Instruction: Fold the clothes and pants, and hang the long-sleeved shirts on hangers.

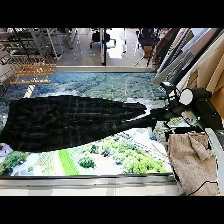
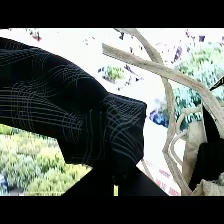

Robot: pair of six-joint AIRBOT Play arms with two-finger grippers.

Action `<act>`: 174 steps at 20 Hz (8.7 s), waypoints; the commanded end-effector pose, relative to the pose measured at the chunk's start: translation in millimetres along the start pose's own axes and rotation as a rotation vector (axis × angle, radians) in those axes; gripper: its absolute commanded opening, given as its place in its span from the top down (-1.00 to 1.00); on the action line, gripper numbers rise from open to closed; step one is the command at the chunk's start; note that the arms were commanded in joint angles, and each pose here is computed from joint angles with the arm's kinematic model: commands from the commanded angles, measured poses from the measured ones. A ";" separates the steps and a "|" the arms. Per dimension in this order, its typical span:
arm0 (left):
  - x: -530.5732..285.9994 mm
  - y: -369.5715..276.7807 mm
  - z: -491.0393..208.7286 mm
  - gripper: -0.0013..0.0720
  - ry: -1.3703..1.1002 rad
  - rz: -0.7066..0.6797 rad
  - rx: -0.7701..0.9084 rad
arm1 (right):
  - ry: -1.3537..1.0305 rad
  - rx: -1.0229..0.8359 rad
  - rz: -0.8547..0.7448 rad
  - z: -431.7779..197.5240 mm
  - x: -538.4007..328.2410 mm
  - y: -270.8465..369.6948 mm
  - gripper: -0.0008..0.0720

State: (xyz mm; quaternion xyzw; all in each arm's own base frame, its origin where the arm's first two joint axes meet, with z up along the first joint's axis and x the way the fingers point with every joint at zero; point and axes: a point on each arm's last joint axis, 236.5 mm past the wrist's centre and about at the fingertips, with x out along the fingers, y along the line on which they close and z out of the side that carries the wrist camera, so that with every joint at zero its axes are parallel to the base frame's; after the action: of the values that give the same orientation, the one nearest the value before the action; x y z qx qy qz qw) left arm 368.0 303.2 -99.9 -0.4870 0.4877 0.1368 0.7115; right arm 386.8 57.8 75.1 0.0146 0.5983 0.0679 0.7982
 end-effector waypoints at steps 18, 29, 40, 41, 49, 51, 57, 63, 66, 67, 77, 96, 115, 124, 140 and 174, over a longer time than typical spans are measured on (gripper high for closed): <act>-105.4 69.7 11.4 0.92 0.020 0.128 0.203 | 0.603 -0.242 0.407 -213.9 69.1 47.0 0.61; -108.5 82.8 42.3 -0.99 -0.100 0.204 0.132 | -0.268 0.201 0.132 14.9 89.6 0.0 -0.19; -165.6 -79.6 104.6 -0.94 -0.434 -0.336 0.145 | -0.102 0.525 0.465 94.0 168.2 -48.0 -0.03; -163.8 -81.7 100.6 -0.94 -0.416 -0.341 0.150 | -0.085 0.535 0.480 95.3 178.3 -47.2 -0.12; -148.5 -97.6 72.1 -0.94 -0.288 -0.367 0.196 | -0.091 0.492 0.505 124.2 215.1 -30.0 -0.13; -144.2 -102.5 63.3 -0.94 -0.250 -0.374 0.209 | -0.109 0.464 0.508 136.6 217.2 -23.5 0.16; -127.7 -46.7 37.1 -0.31 -0.107 -0.152 0.152 | 0.006 0.117 0.234 118.2 112.1 -44.6 0.94; -128.9 77.8 2.1 -0.31 0.048 0.423 -0.060 | 0.368 -0.015 0.085 18.1 57.1 -38.0 0.94; -115.3 79.0 -3.8 -0.31 0.068 0.394 -0.056 | 0.488 0.014 0.099 -15.9 78.3 -38.6 0.42; -111.9 83.7 -7.5 -0.32 0.077 0.392 -0.068 | 0.517 0.019 0.110 -25.3 83.0 -36.4 -0.25; -115.2 85.7 7.9 -0.42 -0.038 0.156 -0.147 | 0.565 0.191 0.293 -155.9 57.5 1.3 -0.28; -71.9 115.4 14.9 0.72 -0.015 0.157 -0.161 | 0.610 0.293 0.191 -225.1 113.4 53.5 -0.20; -71.4 114.6 13.2 0.92 -0.005 0.152 -0.134 | 0.596 0.269 0.158 -224.8 139.0 64.1 0.94; -71.3 113.6 10.0 0.92 0.009 0.148 -0.128 | 0.485 0.082 0.177 -210.6 100.7 63.0 0.63; -71.4 112.9 8.8 0.92 0.014 0.146 -0.128 | 0.611 -0.485 0.171 -243.6 124.7 60.0 0.47; -43.7 -186.1 202.7 0.93 -0.750 -0.297 -0.040 | -0.387 0.118 -0.061 151.8 161.2 -62.1 0.95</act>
State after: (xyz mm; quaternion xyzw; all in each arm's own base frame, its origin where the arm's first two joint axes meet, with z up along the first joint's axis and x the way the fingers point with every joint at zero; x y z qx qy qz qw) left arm 564.3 382.9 73.2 -0.4579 0.1541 0.1790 0.8570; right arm 558.5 33.4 -11.0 0.0283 0.4274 0.0205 0.9034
